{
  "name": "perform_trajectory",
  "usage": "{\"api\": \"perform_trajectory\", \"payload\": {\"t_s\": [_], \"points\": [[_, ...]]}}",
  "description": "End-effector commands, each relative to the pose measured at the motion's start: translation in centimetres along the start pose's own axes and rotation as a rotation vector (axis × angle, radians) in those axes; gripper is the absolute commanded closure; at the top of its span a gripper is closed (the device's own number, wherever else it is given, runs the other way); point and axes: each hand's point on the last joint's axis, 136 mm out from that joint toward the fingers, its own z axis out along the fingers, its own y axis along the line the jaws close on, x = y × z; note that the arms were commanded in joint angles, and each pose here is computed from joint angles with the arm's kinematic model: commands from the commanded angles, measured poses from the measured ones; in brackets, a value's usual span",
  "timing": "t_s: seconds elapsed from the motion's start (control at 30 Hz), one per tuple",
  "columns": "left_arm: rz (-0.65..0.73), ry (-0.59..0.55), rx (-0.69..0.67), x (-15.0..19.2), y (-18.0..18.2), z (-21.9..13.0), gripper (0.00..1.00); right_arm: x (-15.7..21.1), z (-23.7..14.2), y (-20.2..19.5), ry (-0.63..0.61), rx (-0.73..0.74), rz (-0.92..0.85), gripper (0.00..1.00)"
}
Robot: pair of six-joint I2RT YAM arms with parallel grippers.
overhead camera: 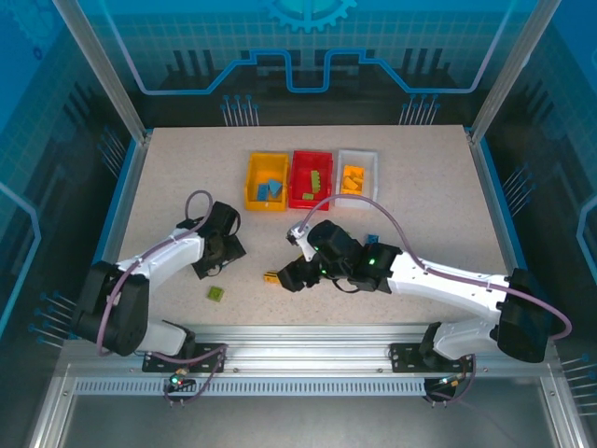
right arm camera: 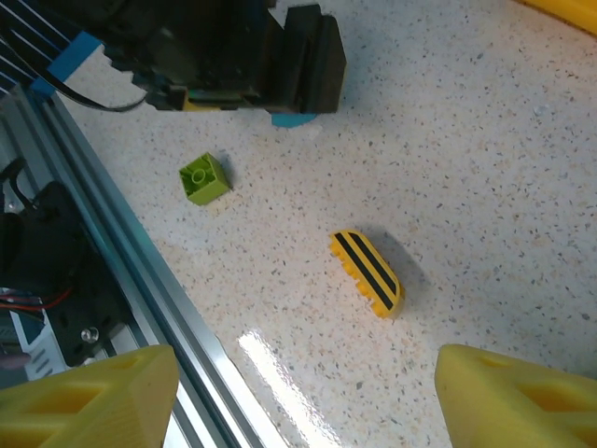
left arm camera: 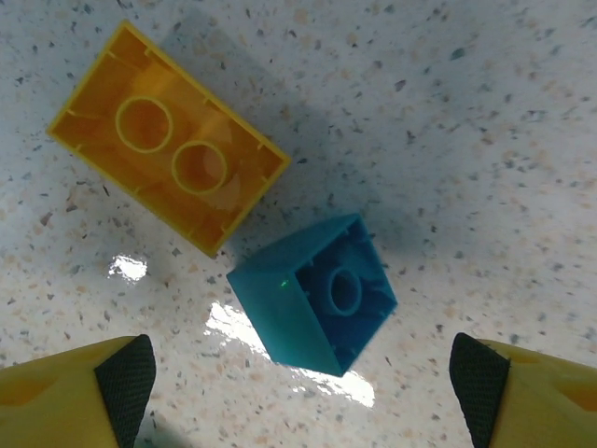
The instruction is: Sort the legos into containers by color
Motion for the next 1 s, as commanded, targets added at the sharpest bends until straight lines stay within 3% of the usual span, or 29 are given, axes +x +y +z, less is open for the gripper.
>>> {"api": "perform_trajectory", "payload": {"t_s": [0.0,0.3,0.6,0.77,0.97], "points": [[0.032,-0.033,0.023,-0.7,-0.3,1.0,0.13,-1.2,-0.4,0.9,-0.042,-0.028,0.008,0.25],[0.052,-0.034,0.043,-1.1,-1.5,2.9,0.29,-0.7,0.3,1.0,-0.023,-0.034,0.035,0.27],[0.073,-0.041,0.124,-0.9,-2.6,2.8,0.57,-0.4,0.2,0.6,-0.023,-0.016,0.045,0.27],[0.098,-0.078,0.219,-1.4,-4.4,0.1,0.69,-0.7,-0.3,-0.1,-0.042,0.025,0.050,0.28],[0.186,-0.176,0.360,-3.1,-9.5,-6.8,0.72,-1.1,-2.9,-3.7,-0.147,0.130,0.146,0.29]]}}
